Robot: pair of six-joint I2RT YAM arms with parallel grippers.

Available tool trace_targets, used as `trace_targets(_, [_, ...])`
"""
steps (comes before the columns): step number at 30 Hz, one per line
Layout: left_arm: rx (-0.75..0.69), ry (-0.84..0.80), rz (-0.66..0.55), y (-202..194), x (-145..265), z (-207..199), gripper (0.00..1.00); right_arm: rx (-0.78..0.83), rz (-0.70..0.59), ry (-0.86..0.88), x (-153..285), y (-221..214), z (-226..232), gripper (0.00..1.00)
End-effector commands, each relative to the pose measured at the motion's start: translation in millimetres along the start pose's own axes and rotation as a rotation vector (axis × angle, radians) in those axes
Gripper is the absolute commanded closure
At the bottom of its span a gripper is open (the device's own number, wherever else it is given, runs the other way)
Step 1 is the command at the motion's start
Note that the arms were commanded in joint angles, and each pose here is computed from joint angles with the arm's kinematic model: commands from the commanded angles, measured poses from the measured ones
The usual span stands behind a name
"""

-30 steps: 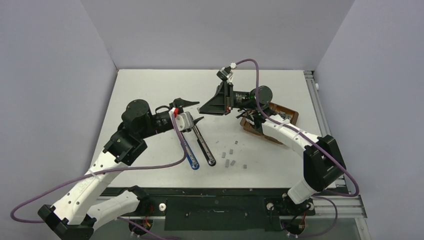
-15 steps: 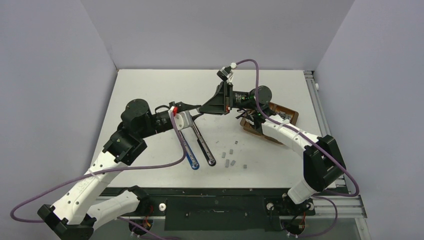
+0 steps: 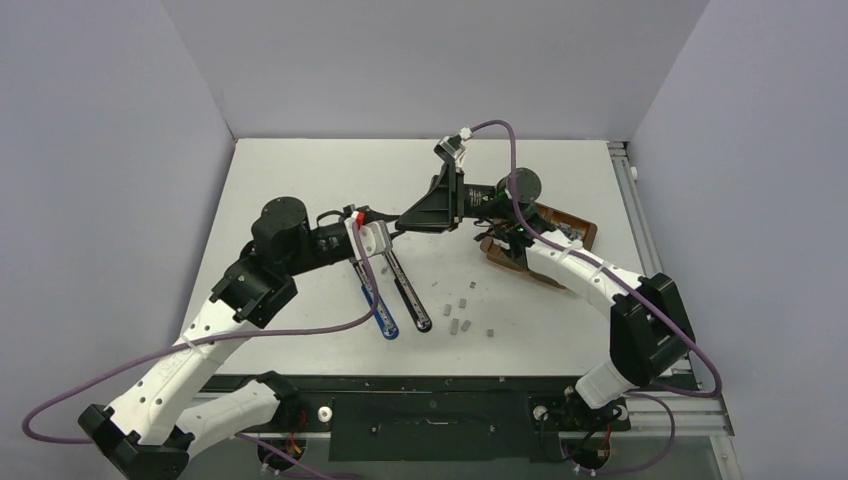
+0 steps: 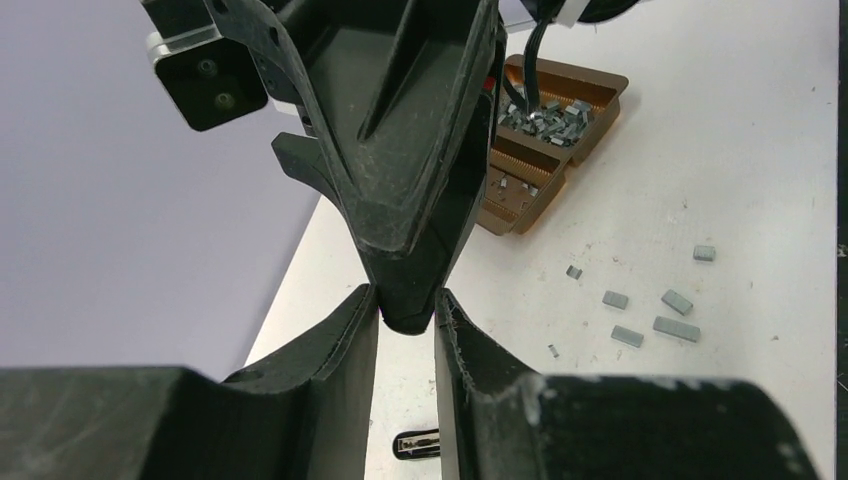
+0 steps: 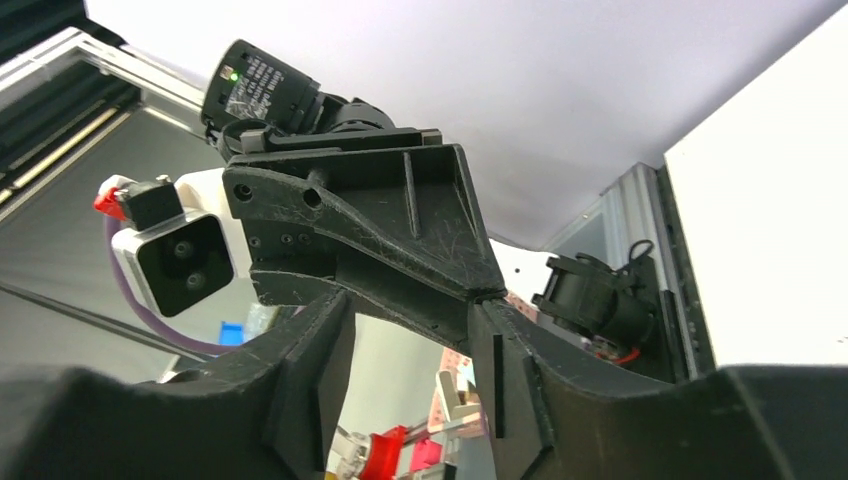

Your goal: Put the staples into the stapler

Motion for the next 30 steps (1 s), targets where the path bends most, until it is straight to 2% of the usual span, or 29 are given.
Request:
trace_targets(1, [-0.063,0.011,-0.102,27.8,1.2,8.1,0.83,0.051,-0.023,-0.108,17.1,3.7,-19.2,0.51])
trace_targets(9, [-0.018,-0.059,-0.014,-2.4,-4.0,-10.5,0.86,0.029,-0.097,-0.322,52.4,16.2,-62.5,0.49])
trace_targets(14, [0.035,-0.024,0.084,-34.4,8.8,-15.1,0.85,0.055,-0.111,-0.711,85.3,7.4,-116.4,0.5])
trace_targets(19, [0.228,0.109,0.206,-76.5,24.3,14.4,0.77,0.123,-0.109,-1.071,107.4,-7.7,-156.9,0.58])
trace_targets(24, [0.329,0.163,0.358,-132.0,47.1,30.5,0.69,0.219,-0.088,-1.158,89.0,-10.0,-165.4,0.58])
trace_targets(27, [0.377,0.19,0.428,-160.8,62.3,38.6,0.67,0.252,-0.069,-1.148,69.7,-6.4,-170.0,0.56])
trace_targets(30, [0.487,0.258,0.488,-187.6,77.1,49.8,0.65,0.304,-0.036,-1.132,39.7,-5.5,-178.9,0.55])
Point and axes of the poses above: each gripper's point midway between its finger pads, its own x axis back along the fingers, its own z axis along the line the jaws close on, y = z × x, the point moved 2 cm from there along x, back along the fingers, and after that the axes turned 5 degrees about -x, right-handed, at the moved point
